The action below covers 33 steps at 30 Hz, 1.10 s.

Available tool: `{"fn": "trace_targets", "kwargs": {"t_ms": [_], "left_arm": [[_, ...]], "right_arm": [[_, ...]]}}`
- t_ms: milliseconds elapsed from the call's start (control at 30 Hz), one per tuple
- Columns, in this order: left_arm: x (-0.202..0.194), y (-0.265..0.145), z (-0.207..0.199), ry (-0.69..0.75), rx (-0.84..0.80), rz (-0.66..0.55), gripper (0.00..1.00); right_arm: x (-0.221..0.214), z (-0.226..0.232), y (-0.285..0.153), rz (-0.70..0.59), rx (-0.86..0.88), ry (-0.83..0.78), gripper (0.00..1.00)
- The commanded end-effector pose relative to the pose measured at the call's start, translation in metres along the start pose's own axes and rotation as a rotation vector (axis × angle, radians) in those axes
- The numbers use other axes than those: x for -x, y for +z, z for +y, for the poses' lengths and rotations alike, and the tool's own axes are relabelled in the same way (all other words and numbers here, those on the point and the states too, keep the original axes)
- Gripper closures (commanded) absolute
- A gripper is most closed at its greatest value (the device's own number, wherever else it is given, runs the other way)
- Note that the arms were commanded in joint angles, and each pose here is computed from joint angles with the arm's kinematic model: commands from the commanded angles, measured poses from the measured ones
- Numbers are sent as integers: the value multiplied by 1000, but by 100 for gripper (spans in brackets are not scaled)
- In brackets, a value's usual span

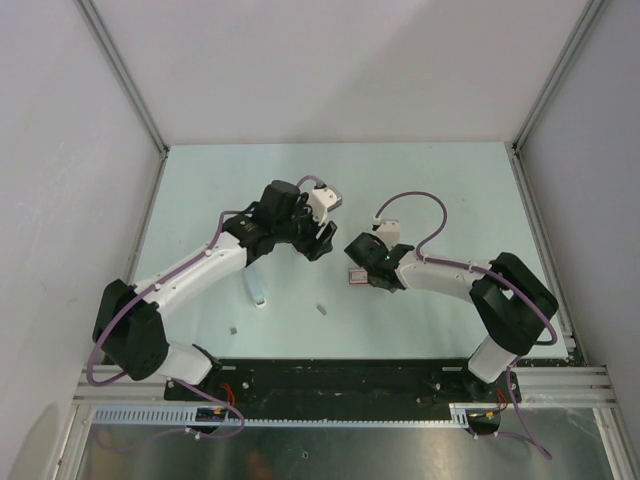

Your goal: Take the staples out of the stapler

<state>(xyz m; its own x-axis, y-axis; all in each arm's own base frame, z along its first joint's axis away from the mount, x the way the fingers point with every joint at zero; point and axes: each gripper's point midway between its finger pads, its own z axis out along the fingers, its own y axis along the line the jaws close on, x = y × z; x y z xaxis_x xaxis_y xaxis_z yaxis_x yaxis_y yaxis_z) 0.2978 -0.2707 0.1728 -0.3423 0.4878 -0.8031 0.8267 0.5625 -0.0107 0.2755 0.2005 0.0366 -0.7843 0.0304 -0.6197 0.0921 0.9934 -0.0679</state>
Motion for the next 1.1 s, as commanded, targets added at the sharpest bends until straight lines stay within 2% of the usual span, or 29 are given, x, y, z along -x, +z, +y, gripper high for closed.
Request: {"fn": "trace_targets", "kwargs": {"t_ms": [0,367,767,867,1067], "left_arm": [[15,-9,-6,78,-20,-57,31],[16,-10,-7,82,-20,-59,31],[17,-10,-8,86,-23,-62,31],[18,-10,-9,87,-26,-62,31],[18,-9,-9,92,-28,-63,31]], "right_arm": [[12,5,-1,-22,1,24,100],[11,8,1,-17,11,13,99],[11,8,5,-8,14,4,93],[11,8,6,-7,17,3,91],[12,10,7,-6,26,-2,78]]}}
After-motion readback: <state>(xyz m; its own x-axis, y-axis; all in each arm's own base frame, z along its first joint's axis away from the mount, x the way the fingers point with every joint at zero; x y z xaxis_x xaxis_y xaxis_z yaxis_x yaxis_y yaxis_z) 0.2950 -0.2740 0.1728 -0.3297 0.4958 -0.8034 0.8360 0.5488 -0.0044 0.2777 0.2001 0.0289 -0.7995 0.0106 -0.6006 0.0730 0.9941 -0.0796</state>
